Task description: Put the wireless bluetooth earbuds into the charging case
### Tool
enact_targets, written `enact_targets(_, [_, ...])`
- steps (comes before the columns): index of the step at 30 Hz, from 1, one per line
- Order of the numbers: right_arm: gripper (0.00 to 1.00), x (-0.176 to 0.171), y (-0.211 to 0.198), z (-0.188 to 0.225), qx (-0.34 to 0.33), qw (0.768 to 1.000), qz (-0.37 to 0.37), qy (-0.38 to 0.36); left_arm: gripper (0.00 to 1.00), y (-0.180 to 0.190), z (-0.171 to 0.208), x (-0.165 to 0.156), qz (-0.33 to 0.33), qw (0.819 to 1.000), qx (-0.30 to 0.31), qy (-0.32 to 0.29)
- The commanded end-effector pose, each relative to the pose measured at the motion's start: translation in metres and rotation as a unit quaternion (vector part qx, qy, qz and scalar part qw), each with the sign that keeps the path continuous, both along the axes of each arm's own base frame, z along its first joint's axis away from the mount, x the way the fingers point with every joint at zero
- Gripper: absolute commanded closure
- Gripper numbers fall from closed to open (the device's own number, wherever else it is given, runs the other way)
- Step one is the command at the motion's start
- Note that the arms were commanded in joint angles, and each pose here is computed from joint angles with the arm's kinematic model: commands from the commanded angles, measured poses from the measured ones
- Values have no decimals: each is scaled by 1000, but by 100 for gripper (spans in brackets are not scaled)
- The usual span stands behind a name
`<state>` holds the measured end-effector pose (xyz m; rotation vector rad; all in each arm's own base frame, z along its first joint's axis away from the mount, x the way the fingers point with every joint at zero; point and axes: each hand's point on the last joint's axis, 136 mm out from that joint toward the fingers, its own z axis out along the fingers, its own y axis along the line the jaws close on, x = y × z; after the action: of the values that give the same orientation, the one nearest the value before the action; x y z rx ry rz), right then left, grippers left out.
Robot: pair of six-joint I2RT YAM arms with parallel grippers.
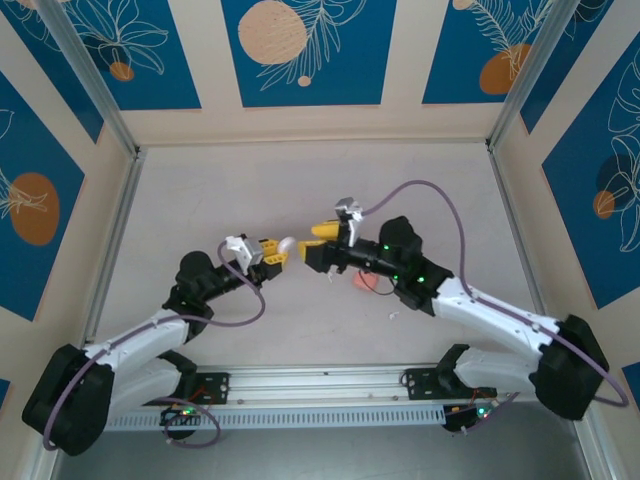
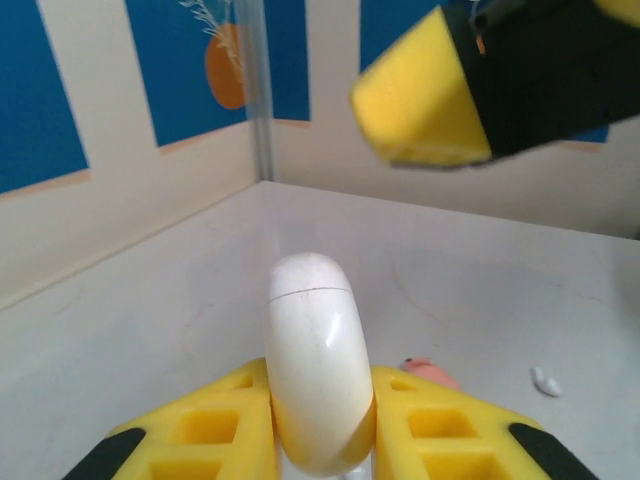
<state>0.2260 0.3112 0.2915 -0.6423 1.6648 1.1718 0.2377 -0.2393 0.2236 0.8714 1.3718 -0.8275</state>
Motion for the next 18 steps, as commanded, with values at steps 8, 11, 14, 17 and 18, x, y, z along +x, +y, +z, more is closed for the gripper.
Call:
enact_targets(8, [40,-58,-28,-9,-115,936,171,-286,77,-23,36,-34,-151,987,-42,-25])
enact_targets(11, [40,-54,-31,-10,-125,932,183,-286,77,-23,40,-39,-167,984,-48,-30])
enact_targets(14, [40,-50,-32,-11,-127,932,209,-269,78,-24,42,-44,-181,982,-49,-33])
enact_targets(17, [40,-48,-28,-12,-126,929,233,-258,78,-24,46,-49,-191,980,-51,-39])
enact_targets(18, [40,-48,-26,-12,-125,929,239,-254,78,-23,46,-50,-192,979,-51,-40])
